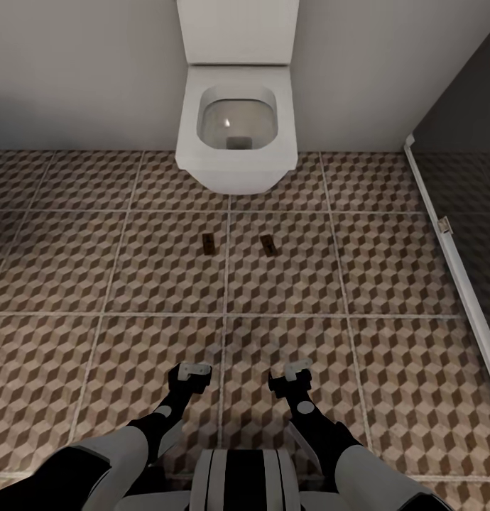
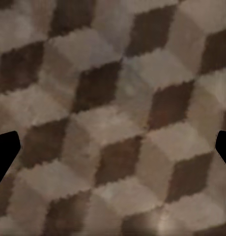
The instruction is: Take the four mousetraps from the cabinet in the bathroom and place them on the bathroom floor. Make sure all four end up on the same floor surface, and ensure that at least two of them are either under or directly next to the same bathroom sink.
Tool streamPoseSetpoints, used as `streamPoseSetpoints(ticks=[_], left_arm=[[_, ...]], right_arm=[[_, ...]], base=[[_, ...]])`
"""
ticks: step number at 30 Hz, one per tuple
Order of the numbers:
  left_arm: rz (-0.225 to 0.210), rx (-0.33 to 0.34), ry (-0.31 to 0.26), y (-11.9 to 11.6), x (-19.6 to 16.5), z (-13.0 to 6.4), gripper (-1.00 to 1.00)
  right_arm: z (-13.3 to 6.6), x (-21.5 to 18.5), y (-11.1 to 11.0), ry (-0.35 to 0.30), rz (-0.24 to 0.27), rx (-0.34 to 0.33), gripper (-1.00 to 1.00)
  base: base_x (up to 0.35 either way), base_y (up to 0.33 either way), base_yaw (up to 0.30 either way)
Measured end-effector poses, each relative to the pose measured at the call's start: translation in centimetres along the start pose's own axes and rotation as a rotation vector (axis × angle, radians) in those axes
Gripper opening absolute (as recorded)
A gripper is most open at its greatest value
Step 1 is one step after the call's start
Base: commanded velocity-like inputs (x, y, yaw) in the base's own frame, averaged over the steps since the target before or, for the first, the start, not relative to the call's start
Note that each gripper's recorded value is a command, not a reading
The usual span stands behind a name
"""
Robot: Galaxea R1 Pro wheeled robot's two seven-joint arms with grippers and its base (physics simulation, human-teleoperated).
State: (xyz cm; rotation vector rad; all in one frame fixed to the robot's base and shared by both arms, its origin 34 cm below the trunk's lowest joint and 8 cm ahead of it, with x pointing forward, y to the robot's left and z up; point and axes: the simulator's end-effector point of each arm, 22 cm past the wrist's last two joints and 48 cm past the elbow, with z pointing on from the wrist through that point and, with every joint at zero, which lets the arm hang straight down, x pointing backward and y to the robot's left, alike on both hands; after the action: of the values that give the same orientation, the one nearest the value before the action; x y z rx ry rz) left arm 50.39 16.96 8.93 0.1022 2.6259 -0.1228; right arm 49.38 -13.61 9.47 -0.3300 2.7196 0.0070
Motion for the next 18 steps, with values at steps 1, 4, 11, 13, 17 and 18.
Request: streamPoseSetpoints(ticks=[1, 4, 11, 13, 17, 18], left_arm=[[0.0, 0.0, 0.001, 0.0, -0.1, -0.2, 1.0], [0.001, -0.002, 0.007, 0.1, -0.3, -0.7, 1.0], [0.004, -0.006, 0.026, 0.3, -0.6, -2.1, 1.0], [0.005, -0.007, 0.03, 0.4, -0.7, -2.5, 1.0], [0.006, -0.009, 0.039, 0.4, -0.9, -3.3, 1.0], [0.006, -0.009, 0.04, 0.4, -1.0, -3.5, 1.0]], right_arm=[[-0.2, -0.1, 0.0, 0.0, 0.0, 0.0, 1.0], [-0.7, -0.5, -0.1, 0.0, 0.0, 0.0, 1.0], [-2.0, -1.5, -0.2, -0.003, 0.001, 0.0, 1.0], [-2.4, -1.8, -0.3, -0.003, 0.001, 0.0, 1.0], [-3.1, -2.3, -0.5, -0.005, 0.0, 0.001, 1.0], [-3.3, -2.4, -0.5, -0.005, 0.0, 0.002, 1.0]], base=[[0.0, 0.0, 0.0], [0.0, 0.0, 0.0], [0.0, 0.0, 0.0], [0.0, 0.0, 0.0], [0.0, 0.0, 0.0], [0.0, 0.0, 0.0]])
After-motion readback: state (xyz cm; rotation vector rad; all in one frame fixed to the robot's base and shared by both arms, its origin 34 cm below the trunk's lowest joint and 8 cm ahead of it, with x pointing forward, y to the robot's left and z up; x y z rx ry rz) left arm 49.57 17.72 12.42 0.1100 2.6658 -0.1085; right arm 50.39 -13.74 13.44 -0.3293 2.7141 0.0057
